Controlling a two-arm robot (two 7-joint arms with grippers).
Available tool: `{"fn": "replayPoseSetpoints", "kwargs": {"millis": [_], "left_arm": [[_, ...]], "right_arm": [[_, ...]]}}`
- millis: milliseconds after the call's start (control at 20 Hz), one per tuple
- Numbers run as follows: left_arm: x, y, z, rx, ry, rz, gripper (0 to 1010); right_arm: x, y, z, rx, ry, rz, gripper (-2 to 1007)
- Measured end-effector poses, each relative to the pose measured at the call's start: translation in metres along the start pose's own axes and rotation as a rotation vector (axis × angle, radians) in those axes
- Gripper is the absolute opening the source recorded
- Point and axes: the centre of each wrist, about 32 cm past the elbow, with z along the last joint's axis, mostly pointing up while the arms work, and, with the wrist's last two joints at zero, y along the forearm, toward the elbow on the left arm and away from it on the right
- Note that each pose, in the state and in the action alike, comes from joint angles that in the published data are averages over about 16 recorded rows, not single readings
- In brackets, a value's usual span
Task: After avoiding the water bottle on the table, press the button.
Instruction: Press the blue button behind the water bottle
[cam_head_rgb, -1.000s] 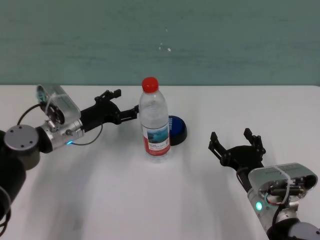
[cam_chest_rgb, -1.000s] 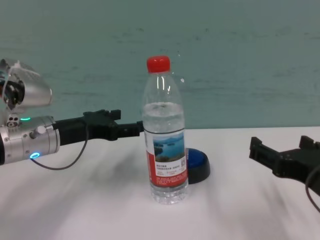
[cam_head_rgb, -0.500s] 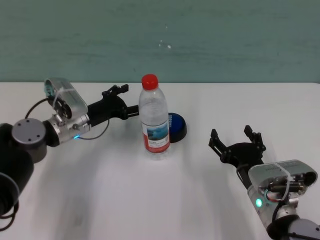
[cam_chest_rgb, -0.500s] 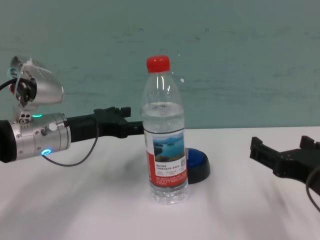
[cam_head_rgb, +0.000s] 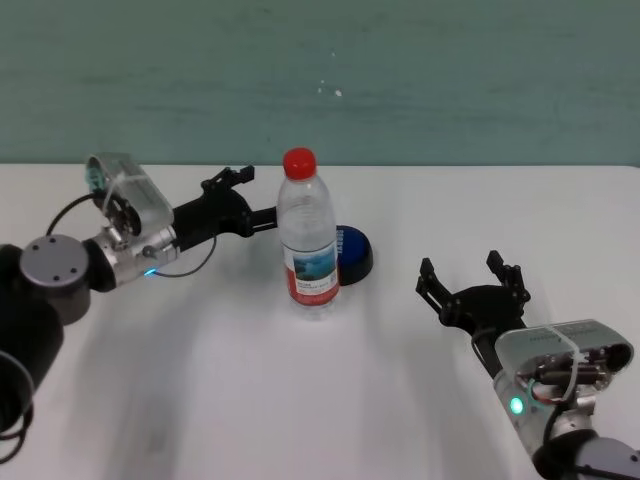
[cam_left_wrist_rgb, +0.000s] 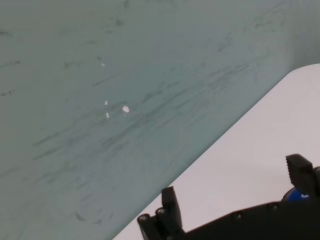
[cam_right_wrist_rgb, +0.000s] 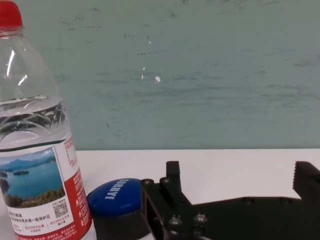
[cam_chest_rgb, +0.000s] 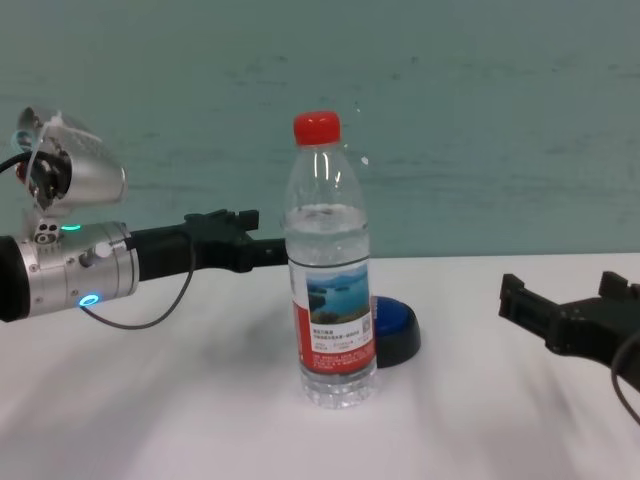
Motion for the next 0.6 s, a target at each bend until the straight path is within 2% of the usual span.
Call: {"fn": "replayPoseSetpoints", "kwargs": {"millis": [300,600], "left_arm": [[-0.0020,0.021,0.0062,0.022,-0.004,0.067,1000],[-0.0105,0.056,0.0181,0.060,-0.012,0.157,1000]], "right_arm": [[0.0000,0.0000,0.0000,0.000,0.000,0.000,1003],[0.0000,0.0000,0.0000,0.000,0.000,0.000,1003]]}}
